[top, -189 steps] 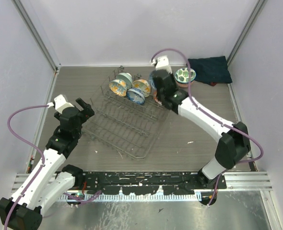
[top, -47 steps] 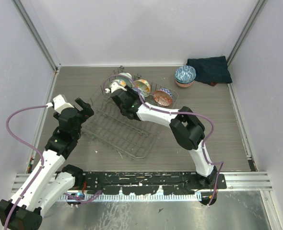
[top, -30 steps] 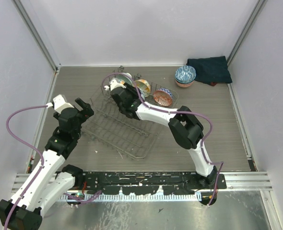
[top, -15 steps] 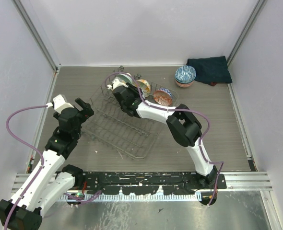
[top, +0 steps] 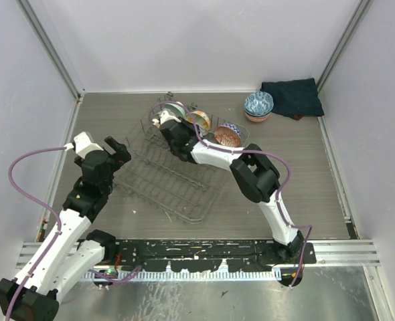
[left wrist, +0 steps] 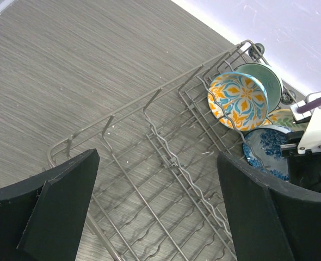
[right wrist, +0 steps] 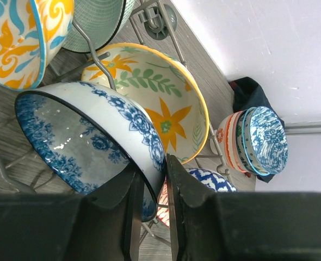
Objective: Unload the bowls from the dish rack
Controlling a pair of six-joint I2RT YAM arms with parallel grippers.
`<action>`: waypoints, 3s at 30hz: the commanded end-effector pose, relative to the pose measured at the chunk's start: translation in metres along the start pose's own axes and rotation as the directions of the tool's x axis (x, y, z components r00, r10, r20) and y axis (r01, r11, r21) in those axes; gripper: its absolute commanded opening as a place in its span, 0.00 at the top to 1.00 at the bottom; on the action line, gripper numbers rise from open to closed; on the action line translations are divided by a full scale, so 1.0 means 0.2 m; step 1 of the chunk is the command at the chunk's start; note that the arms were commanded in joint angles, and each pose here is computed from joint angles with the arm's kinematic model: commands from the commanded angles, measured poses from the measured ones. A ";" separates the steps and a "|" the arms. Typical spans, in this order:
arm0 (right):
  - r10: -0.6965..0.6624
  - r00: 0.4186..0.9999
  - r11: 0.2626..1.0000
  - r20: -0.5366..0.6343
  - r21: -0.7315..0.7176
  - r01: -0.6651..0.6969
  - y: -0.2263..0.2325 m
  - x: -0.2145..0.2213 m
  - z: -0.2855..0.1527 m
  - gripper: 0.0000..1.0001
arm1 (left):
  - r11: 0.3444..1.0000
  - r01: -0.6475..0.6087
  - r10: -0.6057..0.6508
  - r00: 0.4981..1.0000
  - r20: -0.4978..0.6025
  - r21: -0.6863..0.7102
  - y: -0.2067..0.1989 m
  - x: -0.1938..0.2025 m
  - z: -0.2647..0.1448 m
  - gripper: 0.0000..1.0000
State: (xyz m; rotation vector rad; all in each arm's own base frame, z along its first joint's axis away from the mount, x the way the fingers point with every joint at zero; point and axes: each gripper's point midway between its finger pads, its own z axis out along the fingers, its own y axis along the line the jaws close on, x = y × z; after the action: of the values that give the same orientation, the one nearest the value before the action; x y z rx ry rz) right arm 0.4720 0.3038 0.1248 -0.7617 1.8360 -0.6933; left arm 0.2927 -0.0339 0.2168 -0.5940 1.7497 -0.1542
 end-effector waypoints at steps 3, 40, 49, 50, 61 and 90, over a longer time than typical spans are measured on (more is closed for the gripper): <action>0.113 0.991 0.991 0.069 0.061 -0.117 -0.14 -0.12 -0.02 0.78 | 1.000 0.017 -0.018 0.999 0.036 0.019 -0.03 -0.06 0.00 0.02; 0.282 0.947 0.951 0.154 0.081 -0.297 -0.42 -0.20 -0.20 0.99 | 1.000 0.016 -0.016 0.999 0.036 0.015 -0.03 -0.06 0.00 0.02; 0.502 0.845 0.861 0.184 -0.011 -0.509 -0.70 -0.20 -0.29 0.99 | 1.000 0.016 -0.017 0.999 0.036 0.016 -0.03 -0.06 0.00 0.02; 0.533 0.825 0.842 0.187 -0.028 -0.538 -0.74 -0.19 -0.31 0.99 | 1.000 0.017 -0.018 0.999 0.037 0.016 -0.03 -0.06 0.00 0.02; 0.882 0.464 0.468 0.081 -0.030 -0.883 -1.24 0.36 -0.30 0.99 | 1.000 0.019 -0.020 0.999 0.039 0.018 -0.03 -0.06 -0.01 0.02; 0.963 0.041 0.084 -0.267 0.154 -0.984 -0.93 1.38 0.00 0.99 | 1.000 0.020 -0.020 0.999 0.039 0.018 -0.03 -0.06 -0.01 0.02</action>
State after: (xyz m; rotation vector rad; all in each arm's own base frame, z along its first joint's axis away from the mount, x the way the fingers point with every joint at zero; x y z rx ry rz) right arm 0.3915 -0.0206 0.0767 0.7877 2.2502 0.2019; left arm 0.2928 -0.0339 0.2169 -0.5946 1.7491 -0.1543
